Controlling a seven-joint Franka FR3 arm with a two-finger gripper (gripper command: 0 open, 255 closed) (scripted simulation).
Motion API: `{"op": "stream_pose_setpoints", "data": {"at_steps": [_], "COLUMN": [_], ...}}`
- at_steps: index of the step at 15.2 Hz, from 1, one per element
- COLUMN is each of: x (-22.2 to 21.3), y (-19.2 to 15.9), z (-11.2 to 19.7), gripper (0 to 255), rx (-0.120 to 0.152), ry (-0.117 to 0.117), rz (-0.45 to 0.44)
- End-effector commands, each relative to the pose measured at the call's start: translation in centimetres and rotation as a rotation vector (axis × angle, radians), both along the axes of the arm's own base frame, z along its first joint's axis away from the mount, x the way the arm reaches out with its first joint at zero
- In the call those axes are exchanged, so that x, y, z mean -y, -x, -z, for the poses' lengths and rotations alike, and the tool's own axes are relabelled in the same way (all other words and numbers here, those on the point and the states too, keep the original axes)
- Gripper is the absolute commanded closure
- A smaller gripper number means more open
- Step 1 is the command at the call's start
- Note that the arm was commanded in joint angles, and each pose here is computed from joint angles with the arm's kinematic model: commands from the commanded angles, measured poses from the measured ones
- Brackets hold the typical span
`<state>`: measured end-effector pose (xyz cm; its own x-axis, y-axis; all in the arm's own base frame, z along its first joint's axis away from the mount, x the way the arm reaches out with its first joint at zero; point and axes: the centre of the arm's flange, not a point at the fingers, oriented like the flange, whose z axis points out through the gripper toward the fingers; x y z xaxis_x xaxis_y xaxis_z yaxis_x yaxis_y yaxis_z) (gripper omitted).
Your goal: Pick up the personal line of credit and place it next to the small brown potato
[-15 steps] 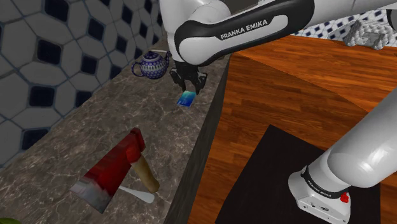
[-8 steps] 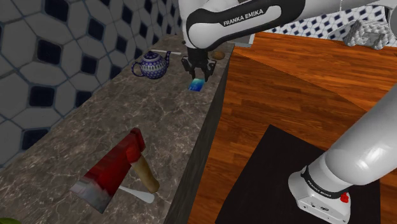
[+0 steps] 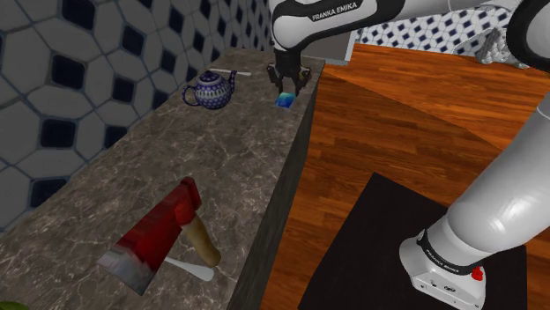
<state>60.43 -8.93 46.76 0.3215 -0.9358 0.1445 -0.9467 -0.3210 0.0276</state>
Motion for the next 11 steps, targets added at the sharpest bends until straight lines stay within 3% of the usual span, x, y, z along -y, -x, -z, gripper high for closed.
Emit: {"op": "stream_pose_setpoints", "data": {"at_steps": [1, 11], "x": [2.8, 15.6], "y": [-0.5, -3.6], "z": [-0.1, -0.2], "gripper": [255, 255], "rx": [0.0, 0.0], "ry": [0.0, 0.0], "rz": [-0.001, -0.001]}}
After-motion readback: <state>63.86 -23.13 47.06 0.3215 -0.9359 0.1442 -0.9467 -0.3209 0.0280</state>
